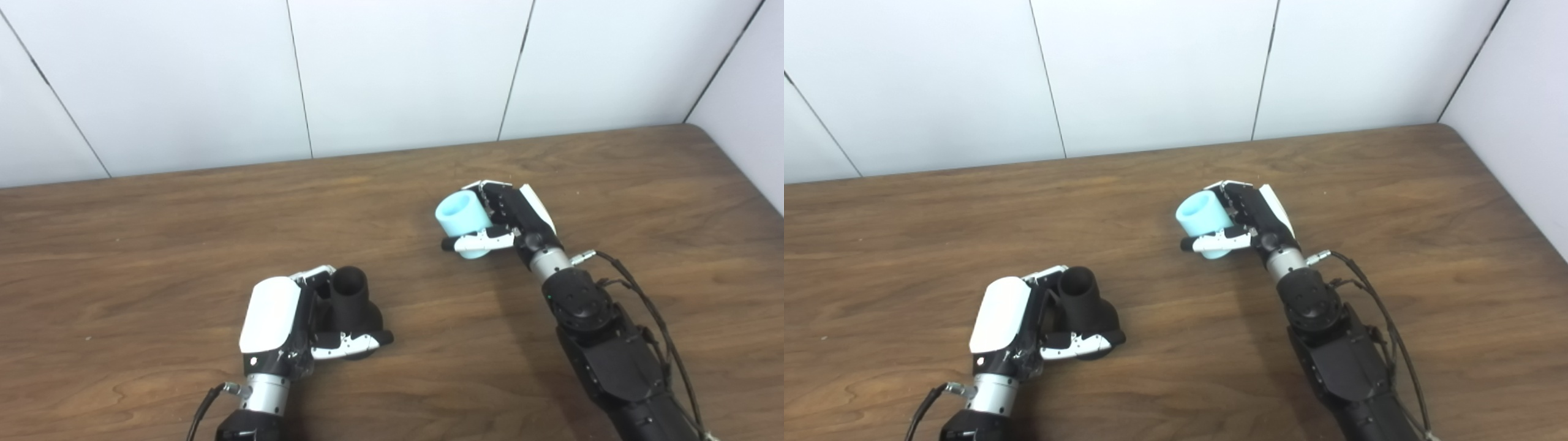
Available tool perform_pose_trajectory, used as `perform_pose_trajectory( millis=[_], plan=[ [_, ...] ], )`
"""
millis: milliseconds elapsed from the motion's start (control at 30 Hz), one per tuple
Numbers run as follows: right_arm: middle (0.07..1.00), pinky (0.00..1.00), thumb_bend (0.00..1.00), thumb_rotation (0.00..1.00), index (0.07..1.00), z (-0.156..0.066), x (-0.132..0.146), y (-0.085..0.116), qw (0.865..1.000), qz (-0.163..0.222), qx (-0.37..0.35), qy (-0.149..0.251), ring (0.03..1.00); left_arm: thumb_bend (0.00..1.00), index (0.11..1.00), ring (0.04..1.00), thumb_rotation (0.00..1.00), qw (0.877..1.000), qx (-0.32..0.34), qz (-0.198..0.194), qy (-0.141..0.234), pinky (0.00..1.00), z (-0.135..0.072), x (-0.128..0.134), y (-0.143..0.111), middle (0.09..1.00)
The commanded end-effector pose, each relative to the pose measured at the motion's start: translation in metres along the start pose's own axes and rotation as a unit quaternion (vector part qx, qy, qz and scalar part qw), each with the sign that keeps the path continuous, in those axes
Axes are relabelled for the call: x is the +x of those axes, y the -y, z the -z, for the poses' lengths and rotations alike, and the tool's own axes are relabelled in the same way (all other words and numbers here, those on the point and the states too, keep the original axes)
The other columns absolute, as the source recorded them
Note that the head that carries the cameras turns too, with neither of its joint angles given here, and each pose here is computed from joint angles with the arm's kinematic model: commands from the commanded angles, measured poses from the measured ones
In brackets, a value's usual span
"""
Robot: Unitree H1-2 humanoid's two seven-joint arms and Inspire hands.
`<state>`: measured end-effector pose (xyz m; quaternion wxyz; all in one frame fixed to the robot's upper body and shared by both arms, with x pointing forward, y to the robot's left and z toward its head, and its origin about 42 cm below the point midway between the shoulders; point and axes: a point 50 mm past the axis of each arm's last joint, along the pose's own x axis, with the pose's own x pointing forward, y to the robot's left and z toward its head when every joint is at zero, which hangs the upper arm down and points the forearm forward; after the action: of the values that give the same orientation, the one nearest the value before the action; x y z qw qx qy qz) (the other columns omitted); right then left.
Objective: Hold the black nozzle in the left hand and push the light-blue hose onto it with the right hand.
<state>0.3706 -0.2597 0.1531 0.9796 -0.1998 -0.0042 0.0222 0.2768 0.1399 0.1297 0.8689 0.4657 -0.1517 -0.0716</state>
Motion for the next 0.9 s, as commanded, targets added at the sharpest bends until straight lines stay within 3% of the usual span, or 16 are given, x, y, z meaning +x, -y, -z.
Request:
perform_pose_trajectory(
  millis=[0, 500, 867],
  plan=[
    [0.706, 0.68, 1.0, 0.1, 0.663, -0.004, 0.002, 0.006, 1.0, -0.003, -0.02, 0.009, 0.721, 0.52, 0.507, 0.538, 0.0, 0.999, 0.011, 0.024, -0.018, 0.57, 0.008, -0.007, 0.006, 0.416],
    [0.811, 0.84, 1.0, 0.12, 0.725, -0.012, 0.002, 0.006, 0.996, -0.025, -0.08, 0.015, 0.856, 0.52, 0.507, 0.546, 0.0, 0.999, 0.015, 0.029, -0.023, 0.6, 0.01, -0.007, 0.004, 0.422],
    [0.806, 0.8, 1.0, 0.13, 0.732, -0.015, 0.003, 0.007, 0.994, -0.036, -0.095, 0.024, 0.839, 0.52, 0.508, 0.55, 0.0, 0.999, 0.02, 0.032, -0.02, 0.6, 0.012, -0.006, 0.001, 0.424]
  ],
)
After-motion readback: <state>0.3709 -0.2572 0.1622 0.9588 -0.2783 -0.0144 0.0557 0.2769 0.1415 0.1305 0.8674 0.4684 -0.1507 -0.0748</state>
